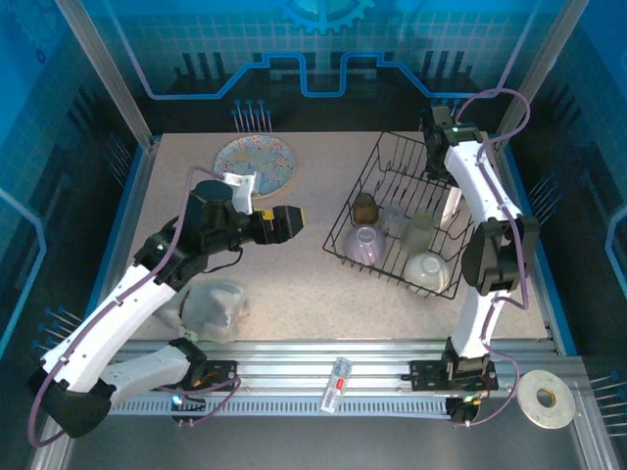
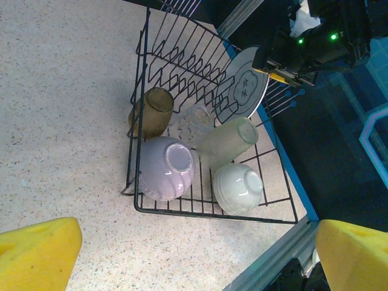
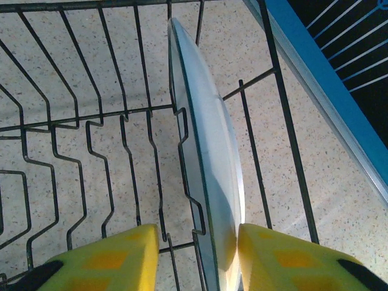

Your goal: Unload the mixed dishes from the dish rack

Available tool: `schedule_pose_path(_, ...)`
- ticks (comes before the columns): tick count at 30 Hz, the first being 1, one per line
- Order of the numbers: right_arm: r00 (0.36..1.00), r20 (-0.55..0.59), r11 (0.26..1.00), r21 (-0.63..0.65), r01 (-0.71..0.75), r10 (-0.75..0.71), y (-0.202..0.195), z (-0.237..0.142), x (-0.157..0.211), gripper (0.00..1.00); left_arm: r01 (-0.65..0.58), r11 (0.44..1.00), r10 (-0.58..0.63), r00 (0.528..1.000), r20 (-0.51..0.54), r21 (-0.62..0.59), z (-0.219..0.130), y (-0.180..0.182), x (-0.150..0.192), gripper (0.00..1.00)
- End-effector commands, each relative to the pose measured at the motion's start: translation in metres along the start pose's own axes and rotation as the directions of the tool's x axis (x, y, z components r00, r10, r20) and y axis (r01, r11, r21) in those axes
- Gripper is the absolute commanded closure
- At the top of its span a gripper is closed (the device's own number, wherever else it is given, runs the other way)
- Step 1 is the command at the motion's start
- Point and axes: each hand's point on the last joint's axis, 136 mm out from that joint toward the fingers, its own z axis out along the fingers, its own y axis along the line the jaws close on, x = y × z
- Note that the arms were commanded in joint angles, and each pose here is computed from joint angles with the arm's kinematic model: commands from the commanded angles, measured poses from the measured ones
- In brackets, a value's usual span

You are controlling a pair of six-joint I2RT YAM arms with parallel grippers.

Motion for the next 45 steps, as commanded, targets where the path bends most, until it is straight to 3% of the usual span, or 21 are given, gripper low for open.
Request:
schedule_pose_path(1, 1.0, -0.029, 0.998, 0.055, 0.008, -0.006, -0.004, 0.001, 0.007, 0.61, 0.003, 1.0, -0.003, 1.0, 0.014, -0.016, -0.004, 0.004, 0.002, 0.01)
schedule_pose_path(16, 0.996, -0.081, 0.996, 0.079, 0.043, -0.036, -0.007, 0.014, 0.014, 0.66, 0.014, 1.0, -0.014, 1.0, 0.022, -0.012, -0.005, 0.004, 0.002, 0.01)
schedule_pose_path(26, 0.99, -0.133, 0.995, 0.082, 0.054, -0.043, -0.008, 0.023, 0.02, 0.79, 0.023, 1.0, -0.023, 1.0, 0.019, -0.009, -0.004, 0.004, 0.003, 0.01)
schedule_pose_path(31, 0.991, -0.128, 0.997, 0.065, 0.044, -0.035, -0.008, 0.017, 0.018, 0.94, 0.031, 1.0, -0.031, 0.999, 0.02, -0.003, -0.004, 0.004, 0.003, 0.01)
schedule_pose_path(37, 0.994, -0.111, 0.999, 0.048, 0.021, -0.016, -0.014, 0.004, 0.012, 1.0, 0.031, 1.0, -0.031, 0.999, 0.014, 0.004, -0.002, 0.004, 0.005, 0.01)
schedule_pose_path(45, 0.999, -0.035, 0.998, 0.058, 0.016, -0.014, -0.032, -0.021, -0.004, 1.0, 0.049, 0.999, -0.049, 0.999, 0.002, 0.013, 0.001, 0.003, 0.007, 0.01)
